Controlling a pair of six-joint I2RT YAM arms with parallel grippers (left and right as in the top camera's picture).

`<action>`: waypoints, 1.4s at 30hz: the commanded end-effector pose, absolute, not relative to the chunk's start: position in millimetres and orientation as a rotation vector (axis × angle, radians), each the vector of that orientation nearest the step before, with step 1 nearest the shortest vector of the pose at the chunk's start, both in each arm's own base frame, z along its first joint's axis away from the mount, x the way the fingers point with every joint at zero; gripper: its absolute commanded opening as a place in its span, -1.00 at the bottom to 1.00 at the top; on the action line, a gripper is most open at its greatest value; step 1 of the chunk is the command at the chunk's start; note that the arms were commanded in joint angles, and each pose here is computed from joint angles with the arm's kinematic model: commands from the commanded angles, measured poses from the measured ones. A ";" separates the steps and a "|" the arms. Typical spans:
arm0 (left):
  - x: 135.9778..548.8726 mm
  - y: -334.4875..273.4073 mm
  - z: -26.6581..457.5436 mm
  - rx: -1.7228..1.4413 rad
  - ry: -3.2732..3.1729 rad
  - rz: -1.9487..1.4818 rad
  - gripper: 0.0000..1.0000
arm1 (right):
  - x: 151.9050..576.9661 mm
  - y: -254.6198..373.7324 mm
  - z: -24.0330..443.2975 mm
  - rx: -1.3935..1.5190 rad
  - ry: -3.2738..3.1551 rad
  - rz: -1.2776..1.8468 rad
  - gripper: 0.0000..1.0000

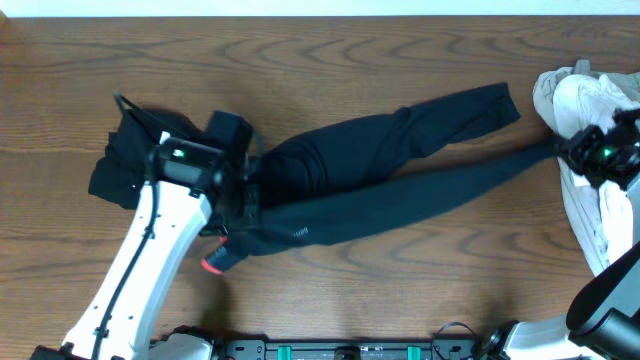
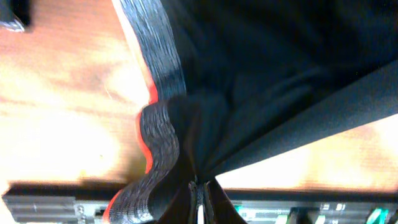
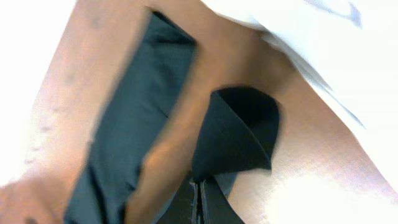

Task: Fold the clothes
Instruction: 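Lift the waistband with the left gripper, stretching pants toward right gripper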

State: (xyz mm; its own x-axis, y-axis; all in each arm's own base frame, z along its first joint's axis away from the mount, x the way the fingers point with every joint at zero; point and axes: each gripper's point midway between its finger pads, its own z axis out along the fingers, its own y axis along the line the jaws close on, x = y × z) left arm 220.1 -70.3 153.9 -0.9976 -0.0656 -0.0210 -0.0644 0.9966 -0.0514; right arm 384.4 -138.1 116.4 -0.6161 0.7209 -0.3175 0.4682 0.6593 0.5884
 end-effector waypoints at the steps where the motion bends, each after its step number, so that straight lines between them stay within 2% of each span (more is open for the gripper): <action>1: 242.1 -53.0 167.6 -0.075 3.017 -0.045 -0.88 | 405.6 -117.0 140.5 0.835 2.268 0.736 -0.97; 11: 314.4 -41.6 171.4 0.024 2.793 -0.066 -0.88 | 464.3 -97.4 150.6 0.776 2.134 0.704 -0.97; 20: 372.4 -43.6 138.4 0.124 2.728 -0.008 -0.88 | 500.0 -95.8 129.6 0.809 2.054 0.717 -0.98; 24: 381.6 -37.9 122.8 0.135 2.744 0.047 -0.87 | 505.8 -98.5 119.3 0.817 2.046 0.722 -0.97; 26: 384.2 -30.0 117.8 0.121 2.750 0.114 -0.69 | 506.2 -99.4 118.2 0.806 2.048 0.714 -0.96; 27: 384.5 -26.3 117.6 0.115 2.749 0.143 -0.47 | 506.4 -100.2 118.7 0.796 2.047 0.709 -0.81; 28: 384.8 -22.6 117.9 0.107 2.747 0.169 -0.18 | 506.2 -101.0 119.3 0.781 2.048 0.704 -0.44; 29: 384.7 -18.6 118.7 0.098 2.746 0.192 0.05 | 505.8 -99.7 121.0 0.756 2.051 0.719 0.07; 30: 383.7 -14.6 120.3 0.077 2.747 0.206 0.64 | 504.4 -96.9 123.3 0.716 2.059 0.746 0.36; 31: 381.8 -11.7 122.4 0.056 2.751 0.208 0.96 | 502.2 -94.3 125.2 0.683 2.066 0.779 0.54; 34: 374.6 -3.9 129.3 0.020 2.769 0.213 0.96 | 491.4 -90.5 122.2 0.653 2.113 0.846 0.61; 37: 367.9 -1.6 140.1 0.002 2.768 0.211 0.96 | 479.5 -88.0 111.2 0.644 2.198 0.833 0.57; 42: 355.2 -2.4 172.7 -0.078 2.742 0.175 0.96 | 459.0 -101.6 87.6 0.698 2.362 0.644 0.58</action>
